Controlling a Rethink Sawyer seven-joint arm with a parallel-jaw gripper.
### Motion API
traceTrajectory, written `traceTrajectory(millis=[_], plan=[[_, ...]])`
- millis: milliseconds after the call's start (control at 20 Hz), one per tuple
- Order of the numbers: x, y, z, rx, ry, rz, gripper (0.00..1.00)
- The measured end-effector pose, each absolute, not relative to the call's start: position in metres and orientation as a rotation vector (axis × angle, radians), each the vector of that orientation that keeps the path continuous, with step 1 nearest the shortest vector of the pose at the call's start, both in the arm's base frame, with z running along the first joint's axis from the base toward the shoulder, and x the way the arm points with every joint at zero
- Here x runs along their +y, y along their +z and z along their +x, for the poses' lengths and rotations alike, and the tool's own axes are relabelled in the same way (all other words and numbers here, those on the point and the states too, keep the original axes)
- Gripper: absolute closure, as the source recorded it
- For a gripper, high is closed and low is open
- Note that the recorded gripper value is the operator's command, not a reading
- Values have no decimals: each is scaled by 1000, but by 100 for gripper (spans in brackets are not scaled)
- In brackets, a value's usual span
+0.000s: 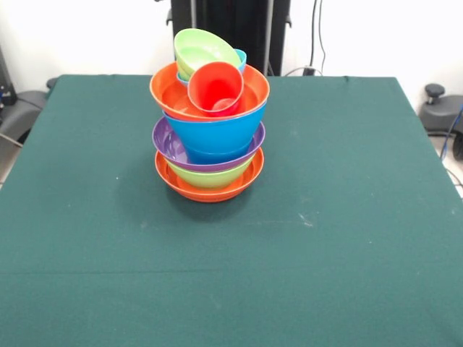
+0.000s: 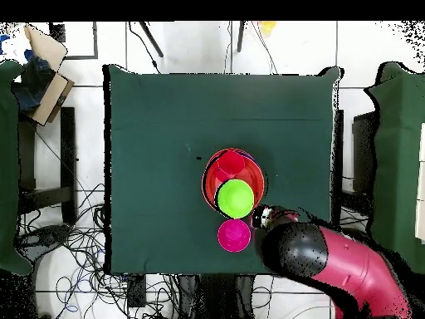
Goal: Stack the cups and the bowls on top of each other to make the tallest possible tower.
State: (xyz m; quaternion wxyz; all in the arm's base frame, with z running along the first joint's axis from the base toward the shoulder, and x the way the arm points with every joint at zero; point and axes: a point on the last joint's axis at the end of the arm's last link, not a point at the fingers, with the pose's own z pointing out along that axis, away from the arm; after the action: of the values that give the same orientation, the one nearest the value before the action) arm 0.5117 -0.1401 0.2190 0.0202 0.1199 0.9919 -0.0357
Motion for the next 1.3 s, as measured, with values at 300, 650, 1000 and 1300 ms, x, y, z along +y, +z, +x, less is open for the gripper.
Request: traceTrajectory(millis=[300, 650, 1000, 1300], plan=[[-157, 226, 540, 3032, -124, 374, 0], [-165, 233, 552, 3005, -139, 374, 0], [-168, 234, 553, 3000, -139, 378, 0], [-191, 235, 553, 2985, -119, 424, 0]])
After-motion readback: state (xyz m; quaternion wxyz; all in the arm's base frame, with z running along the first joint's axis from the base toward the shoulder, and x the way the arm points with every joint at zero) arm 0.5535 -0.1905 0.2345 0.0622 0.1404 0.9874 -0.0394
